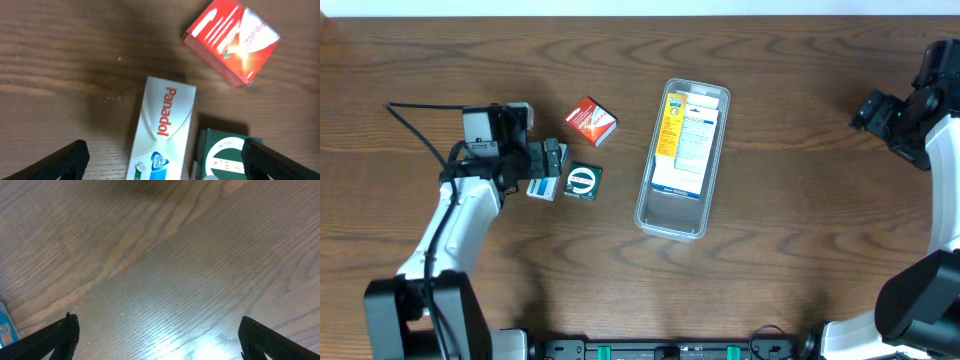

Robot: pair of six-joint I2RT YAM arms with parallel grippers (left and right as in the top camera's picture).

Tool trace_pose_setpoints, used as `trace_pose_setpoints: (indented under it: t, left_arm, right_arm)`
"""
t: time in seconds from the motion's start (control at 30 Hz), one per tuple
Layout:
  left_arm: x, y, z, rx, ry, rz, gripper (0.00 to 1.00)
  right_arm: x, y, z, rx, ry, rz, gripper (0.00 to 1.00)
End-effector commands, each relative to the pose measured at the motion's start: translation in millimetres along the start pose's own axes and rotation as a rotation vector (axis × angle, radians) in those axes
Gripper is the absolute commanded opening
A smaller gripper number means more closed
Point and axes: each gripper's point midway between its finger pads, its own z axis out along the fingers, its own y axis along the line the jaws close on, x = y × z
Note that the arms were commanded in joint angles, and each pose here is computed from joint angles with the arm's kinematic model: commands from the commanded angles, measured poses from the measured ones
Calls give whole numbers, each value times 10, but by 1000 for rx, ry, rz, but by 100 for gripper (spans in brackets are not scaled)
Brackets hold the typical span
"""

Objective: Pack container
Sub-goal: 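Move the left gripper down to the white Panadol box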

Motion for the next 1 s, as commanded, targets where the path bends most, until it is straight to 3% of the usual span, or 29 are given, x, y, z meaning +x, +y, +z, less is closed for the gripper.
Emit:
trace_pose_setpoints:
  t: [0.0,0.6,0.8,0.97]
  left_arm:
    - [24,75,81,-29,32,25,98]
    - [543,173,590,-20,230,42,99]
    - [470,182,634,-21,197,47,86]
    - [443,182,639,-21,186,49,59]
  right_arm:
    - [-18,-26,-8,7,-5,11,99]
    - [-18,-26,-8,7,-5,11,99]
    - [-19,-25,-9,7,-6,11,99]
    - [-19,-25,-9,7,-6,11,99]
